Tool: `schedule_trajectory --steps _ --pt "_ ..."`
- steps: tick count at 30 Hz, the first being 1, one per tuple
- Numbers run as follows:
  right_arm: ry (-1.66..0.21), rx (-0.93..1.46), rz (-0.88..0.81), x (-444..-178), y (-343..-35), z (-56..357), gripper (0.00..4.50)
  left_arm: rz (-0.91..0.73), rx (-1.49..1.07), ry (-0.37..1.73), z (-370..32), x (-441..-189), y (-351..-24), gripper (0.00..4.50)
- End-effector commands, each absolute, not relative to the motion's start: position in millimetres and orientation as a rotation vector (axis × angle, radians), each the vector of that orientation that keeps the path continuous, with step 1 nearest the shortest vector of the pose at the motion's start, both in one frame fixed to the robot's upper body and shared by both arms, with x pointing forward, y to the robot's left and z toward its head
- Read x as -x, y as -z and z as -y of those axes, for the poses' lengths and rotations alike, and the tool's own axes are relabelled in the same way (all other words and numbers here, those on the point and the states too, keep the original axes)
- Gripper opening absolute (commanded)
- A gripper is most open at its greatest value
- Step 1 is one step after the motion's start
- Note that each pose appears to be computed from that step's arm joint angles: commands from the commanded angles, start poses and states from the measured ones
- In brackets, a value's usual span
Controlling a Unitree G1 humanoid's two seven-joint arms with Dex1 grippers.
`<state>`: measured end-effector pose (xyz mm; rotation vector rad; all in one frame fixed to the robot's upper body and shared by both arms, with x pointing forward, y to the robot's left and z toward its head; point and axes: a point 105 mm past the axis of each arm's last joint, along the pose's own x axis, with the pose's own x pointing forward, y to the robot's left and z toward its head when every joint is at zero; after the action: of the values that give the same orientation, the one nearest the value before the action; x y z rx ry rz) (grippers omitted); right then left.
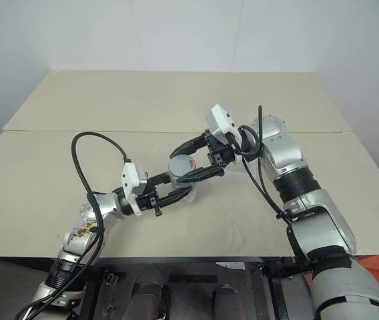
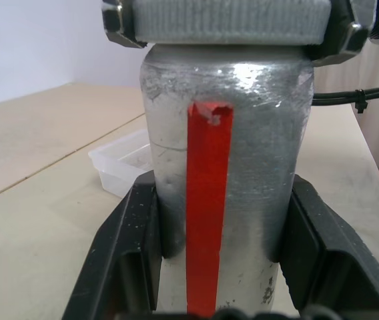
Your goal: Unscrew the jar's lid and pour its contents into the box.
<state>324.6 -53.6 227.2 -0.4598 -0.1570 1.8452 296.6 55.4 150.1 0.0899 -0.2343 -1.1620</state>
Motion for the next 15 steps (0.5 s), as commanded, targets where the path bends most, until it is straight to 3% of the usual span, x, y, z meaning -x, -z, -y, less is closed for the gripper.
schedule_trajectory --steps 1,3,7,15 --pt "-1.871 0.517 0.191 -323 -233 61 2.78 0.345 -0.102 1.245 -39 -283 -172 1.99" --pt "-1.867 0.503 0.189 -324 -233 62 3.50 0.344 -0.100 1.242 -40 -283 -172 1.99" --pt "-1.851 0.493 0.237 -324 -236 65 4.47 0.336 -0.101 1.236 -43 -285 -171 1.99" --pt "-1.769 0.498 0.395 -304 -257 88 4.47 0.328 -0.102 1.182 -51 -294 -169 1.99"
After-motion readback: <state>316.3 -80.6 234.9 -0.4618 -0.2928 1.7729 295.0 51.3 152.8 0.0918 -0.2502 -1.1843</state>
